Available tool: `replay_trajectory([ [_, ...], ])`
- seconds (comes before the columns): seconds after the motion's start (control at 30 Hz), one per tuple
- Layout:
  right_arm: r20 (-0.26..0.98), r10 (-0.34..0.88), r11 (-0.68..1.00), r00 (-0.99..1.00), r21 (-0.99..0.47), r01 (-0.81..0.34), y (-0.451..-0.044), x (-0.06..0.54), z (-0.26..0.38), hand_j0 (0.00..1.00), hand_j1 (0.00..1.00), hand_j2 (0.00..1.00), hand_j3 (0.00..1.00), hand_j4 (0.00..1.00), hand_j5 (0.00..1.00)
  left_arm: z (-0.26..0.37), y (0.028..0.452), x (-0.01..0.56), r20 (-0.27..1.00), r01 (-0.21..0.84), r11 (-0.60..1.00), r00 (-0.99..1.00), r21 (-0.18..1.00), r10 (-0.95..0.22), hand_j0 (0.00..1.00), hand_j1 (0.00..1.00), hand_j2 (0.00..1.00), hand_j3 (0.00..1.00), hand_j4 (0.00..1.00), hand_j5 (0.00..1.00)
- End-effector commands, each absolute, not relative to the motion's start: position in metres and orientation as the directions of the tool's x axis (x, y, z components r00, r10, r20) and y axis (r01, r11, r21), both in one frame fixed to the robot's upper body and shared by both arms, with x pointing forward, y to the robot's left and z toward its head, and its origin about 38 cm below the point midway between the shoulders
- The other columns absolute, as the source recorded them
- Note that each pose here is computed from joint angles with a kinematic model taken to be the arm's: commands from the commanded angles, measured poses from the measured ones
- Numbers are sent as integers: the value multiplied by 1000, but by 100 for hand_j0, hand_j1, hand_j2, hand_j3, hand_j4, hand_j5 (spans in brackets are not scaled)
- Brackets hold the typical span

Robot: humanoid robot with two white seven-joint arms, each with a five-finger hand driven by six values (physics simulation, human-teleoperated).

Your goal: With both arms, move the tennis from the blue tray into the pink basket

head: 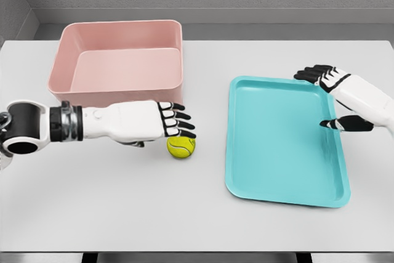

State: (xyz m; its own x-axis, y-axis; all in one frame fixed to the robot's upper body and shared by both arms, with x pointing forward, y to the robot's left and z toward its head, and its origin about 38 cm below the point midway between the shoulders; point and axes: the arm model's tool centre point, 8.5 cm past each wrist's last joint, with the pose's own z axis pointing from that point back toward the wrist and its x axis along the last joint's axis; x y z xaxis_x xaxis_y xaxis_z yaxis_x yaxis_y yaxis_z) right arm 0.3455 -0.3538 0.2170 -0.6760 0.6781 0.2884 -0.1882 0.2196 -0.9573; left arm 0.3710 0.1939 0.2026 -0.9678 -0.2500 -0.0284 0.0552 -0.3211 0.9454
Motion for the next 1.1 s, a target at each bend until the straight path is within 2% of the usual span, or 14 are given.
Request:
replay_trajectory([
  [0.0,297,675,237,-676,-954,-183,-354,345,219,100,100,100,100,100,100,199,193,372,5,86,-305,-966,949,-257,100,100,100,100,100,100],
  [0.57,299,677,240,-672,-954,-182,-356,344,218,100,100,100,100,100,100,179,168,381,41,115,-306,-971,945,-237,100,100,100,100,100,100],
  [1.07,297,678,238,-672,-954,-181,-356,344,219,100,100,100,100,100,100,161,166,385,74,155,-322,-966,934,-249,100,100,100,100,100,100],
])
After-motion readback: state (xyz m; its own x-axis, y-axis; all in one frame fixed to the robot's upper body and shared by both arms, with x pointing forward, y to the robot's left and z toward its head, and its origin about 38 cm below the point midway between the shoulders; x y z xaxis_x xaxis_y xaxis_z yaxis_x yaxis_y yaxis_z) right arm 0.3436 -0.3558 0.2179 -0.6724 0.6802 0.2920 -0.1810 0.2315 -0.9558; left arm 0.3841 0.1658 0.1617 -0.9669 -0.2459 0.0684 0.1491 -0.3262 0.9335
